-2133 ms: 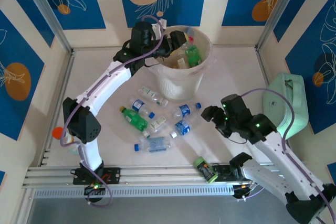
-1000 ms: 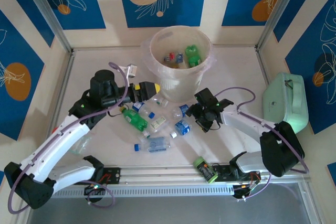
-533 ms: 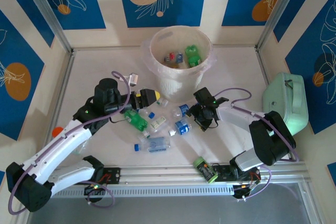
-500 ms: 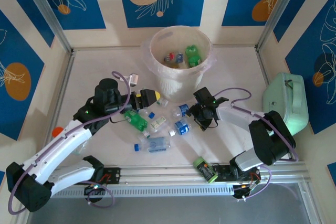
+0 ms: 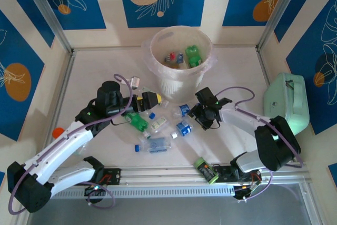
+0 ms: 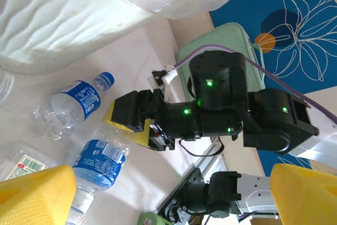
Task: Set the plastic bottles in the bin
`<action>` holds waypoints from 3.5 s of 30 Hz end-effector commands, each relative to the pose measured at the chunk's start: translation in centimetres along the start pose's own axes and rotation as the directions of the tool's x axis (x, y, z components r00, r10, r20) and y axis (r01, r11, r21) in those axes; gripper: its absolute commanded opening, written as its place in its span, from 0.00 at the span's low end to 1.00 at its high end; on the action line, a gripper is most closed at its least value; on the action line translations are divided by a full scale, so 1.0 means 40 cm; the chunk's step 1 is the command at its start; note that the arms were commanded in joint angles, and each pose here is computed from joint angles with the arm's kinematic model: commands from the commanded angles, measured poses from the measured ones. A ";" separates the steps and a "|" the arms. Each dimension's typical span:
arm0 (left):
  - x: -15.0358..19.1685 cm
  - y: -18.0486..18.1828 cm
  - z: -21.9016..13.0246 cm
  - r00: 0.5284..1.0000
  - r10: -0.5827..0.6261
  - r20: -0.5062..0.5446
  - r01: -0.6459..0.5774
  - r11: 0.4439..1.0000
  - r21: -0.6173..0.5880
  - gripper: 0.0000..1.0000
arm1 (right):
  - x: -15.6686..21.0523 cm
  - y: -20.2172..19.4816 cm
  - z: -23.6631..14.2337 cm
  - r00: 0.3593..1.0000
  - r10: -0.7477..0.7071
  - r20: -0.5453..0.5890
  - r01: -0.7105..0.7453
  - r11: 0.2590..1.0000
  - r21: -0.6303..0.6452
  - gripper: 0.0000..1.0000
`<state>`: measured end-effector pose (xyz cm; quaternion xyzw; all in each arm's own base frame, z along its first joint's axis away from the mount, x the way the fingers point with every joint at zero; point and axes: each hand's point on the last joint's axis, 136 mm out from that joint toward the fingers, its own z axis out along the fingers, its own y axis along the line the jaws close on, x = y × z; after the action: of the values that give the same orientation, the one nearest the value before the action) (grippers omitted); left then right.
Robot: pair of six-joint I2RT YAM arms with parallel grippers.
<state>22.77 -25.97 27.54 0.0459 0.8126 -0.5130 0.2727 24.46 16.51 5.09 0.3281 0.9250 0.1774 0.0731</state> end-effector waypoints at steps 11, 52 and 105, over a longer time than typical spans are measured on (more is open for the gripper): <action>0.028 -0.097 0.044 0.991 0.079 -0.111 -0.058 0.982 0.181 0.97 | 0.039 0.109 -0.313 0.921 -0.308 0.240 0.351 0.922 -0.165 0.57; 0.150 -0.229 0.178 0.931 0.220 -0.292 -0.093 0.915 0.393 0.69 | 0.134 0.345 -0.597 0.772 -0.513 0.376 0.634 0.664 -0.396 0.56; -0.181 -0.220 0.116 0.927 -0.339 0.158 0.286 0.915 0.285 0.56 | 0.266 0.418 -0.631 0.687 -0.525 0.503 0.727 0.481 -0.490 0.68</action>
<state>27.65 -32.56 35.63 -0.1004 0.7229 -0.6323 0.2596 18.81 27.99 32.05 -0.0676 0.8549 0.3791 0.3477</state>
